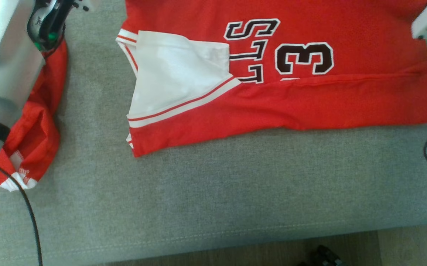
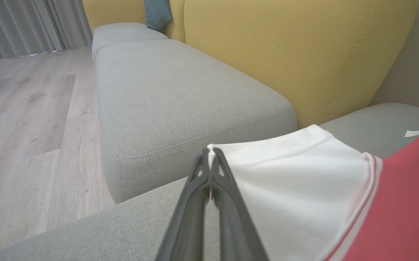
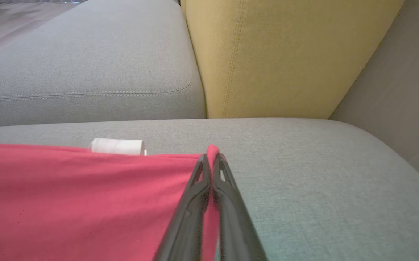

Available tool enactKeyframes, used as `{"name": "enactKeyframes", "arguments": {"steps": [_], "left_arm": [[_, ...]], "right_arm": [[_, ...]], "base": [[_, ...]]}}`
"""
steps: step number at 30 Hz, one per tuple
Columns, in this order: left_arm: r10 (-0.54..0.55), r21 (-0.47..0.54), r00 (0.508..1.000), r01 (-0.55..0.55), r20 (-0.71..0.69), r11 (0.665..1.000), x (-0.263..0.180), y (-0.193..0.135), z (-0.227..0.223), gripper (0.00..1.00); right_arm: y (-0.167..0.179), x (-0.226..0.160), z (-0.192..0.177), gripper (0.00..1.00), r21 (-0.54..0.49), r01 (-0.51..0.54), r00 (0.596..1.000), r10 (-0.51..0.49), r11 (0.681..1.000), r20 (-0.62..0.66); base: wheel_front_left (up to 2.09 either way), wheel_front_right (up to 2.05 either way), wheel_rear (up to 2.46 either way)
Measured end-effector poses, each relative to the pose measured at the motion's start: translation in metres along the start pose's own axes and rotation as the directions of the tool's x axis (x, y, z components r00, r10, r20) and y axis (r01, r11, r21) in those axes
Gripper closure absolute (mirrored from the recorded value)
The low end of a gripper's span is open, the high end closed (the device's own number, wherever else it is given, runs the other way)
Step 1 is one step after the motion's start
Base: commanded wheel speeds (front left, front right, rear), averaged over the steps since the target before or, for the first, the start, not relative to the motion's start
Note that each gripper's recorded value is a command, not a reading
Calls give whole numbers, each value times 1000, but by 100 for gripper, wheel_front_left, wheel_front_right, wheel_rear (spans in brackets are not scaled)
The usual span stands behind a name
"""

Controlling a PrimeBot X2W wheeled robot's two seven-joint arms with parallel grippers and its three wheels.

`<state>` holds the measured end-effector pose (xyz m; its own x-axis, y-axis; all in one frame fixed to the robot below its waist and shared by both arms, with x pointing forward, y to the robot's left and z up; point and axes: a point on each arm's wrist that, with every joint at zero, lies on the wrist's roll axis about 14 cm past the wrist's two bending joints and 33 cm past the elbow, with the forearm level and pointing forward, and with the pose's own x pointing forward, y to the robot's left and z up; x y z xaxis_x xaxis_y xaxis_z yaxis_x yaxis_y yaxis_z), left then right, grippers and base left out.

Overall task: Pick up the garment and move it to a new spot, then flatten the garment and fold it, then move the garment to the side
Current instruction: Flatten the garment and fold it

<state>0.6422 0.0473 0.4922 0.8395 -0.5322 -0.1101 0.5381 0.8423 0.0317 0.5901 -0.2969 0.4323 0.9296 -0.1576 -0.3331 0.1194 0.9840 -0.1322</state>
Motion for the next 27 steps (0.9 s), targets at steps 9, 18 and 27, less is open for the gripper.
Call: {"name": "enactKeyframes", "arguments": {"steps": [9, 18, 27], "left_arm": [[-53, 54, 999, 53, 5, 997, -11, -12, 5, 100], [-144, 74, 988, 149, -63, 986, -62, -43, -11, 100], [-226, 50, 961, 236, -162, 970, -122, -86, -26, 100]], "right_arm": [[6, -10, 6, 100, 44, -14, 1000, 13, 999, 18], [2, -46, -27, 100, 38, -41, 993, 45, 998, -112], [-4, -79, -42, 100, 30, -85, 967, 89, 996, -239]], "base": [[0, 0, 0], [0, 0, 0], [0, 0, 0]]}}
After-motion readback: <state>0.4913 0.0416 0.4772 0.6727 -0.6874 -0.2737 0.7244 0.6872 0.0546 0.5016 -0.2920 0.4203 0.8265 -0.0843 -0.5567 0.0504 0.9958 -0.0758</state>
